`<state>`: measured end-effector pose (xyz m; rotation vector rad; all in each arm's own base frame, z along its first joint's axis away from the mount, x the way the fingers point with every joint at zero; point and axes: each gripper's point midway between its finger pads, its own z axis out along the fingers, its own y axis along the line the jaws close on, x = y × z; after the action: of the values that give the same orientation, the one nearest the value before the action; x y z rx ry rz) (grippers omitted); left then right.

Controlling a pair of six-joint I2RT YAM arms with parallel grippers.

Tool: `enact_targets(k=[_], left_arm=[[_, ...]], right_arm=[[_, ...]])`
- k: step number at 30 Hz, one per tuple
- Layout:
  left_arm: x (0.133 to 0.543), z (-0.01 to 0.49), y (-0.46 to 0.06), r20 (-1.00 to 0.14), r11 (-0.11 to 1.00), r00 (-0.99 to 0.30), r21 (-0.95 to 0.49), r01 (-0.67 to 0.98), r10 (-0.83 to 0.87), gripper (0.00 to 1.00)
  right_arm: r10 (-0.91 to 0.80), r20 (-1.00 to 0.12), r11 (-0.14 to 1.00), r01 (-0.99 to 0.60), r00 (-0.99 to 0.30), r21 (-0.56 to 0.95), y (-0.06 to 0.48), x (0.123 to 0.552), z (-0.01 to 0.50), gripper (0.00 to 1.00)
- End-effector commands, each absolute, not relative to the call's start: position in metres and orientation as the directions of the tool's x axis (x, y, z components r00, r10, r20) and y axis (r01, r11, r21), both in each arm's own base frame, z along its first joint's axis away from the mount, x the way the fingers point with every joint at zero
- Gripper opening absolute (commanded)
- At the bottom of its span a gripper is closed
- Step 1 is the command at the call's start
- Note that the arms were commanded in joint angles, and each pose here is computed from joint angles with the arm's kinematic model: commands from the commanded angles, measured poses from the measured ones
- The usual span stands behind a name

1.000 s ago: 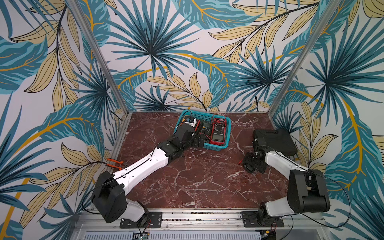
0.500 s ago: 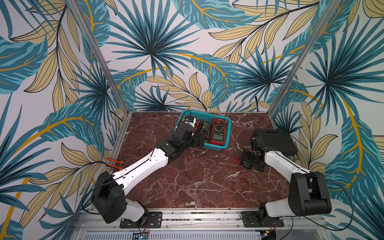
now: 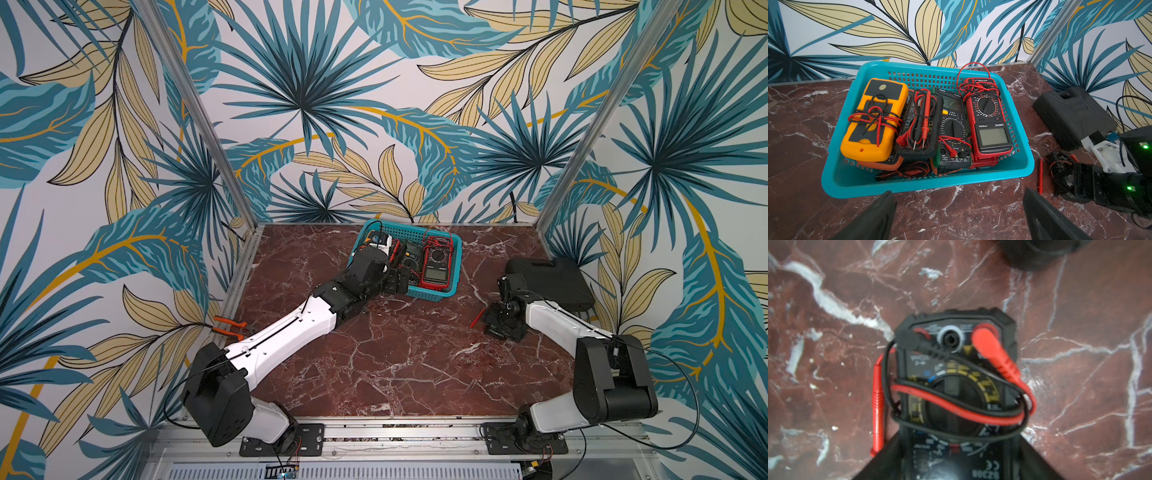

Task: Put the multimeter into the basket
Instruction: Pick up the multimeter from the center of the board.

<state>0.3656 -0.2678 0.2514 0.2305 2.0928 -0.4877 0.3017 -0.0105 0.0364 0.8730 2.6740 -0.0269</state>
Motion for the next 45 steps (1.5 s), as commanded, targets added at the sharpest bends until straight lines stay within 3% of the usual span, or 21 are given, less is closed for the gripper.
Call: enact_targets(k=[1, 9, 20, 28, 35, 45], left_arm=[[0.366, 0.249, -0.262, -0.843, 0.912, -0.538, -0.245, 0.329, -0.032, 1.00], [0.369, 0.242, -0.239, -0.848, 0.945, -0.524, -0.232, 0.230, -0.081, 1.00], [0.361, 0.252, -0.198, -0.872, 0.957, -0.449, -0.269, 0.106, -0.195, 1.00], [0.352, 0.253, -0.178, -0.881, 0.959, -0.413, -0.278, 0.053, -0.232, 1.00], [0.347, 0.255, -0.166, -0.885, 0.959, -0.388, -0.284, 0.011, -0.258, 1.00], [0.337, 0.257, -0.146, -0.892, 0.961, -0.365, -0.272, -0.044, -0.268, 1.00]], right_arm=[[0.563, -0.317, 0.818, 0.569, -0.764, 0.082, -0.010, 0.300, 0.037, 0.52], [0.497, -0.380, 0.866, 0.475, -0.780, 0.157, 0.005, 0.301, 0.077, 0.36], [0.372, -0.576, 0.928, 0.286, -0.728, 0.238, 0.052, 0.319, 0.196, 0.32], [0.277, -0.660, 0.956, 0.133, -0.698, 0.261, 0.099, 0.347, 0.252, 0.32], [0.219, -0.675, 0.969, 0.078, -0.705, 0.233, 0.127, 0.381, 0.263, 0.32], [0.184, -0.631, 0.976, 0.064, -0.753, 0.209, 0.159, 0.417, 0.237, 0.32]])
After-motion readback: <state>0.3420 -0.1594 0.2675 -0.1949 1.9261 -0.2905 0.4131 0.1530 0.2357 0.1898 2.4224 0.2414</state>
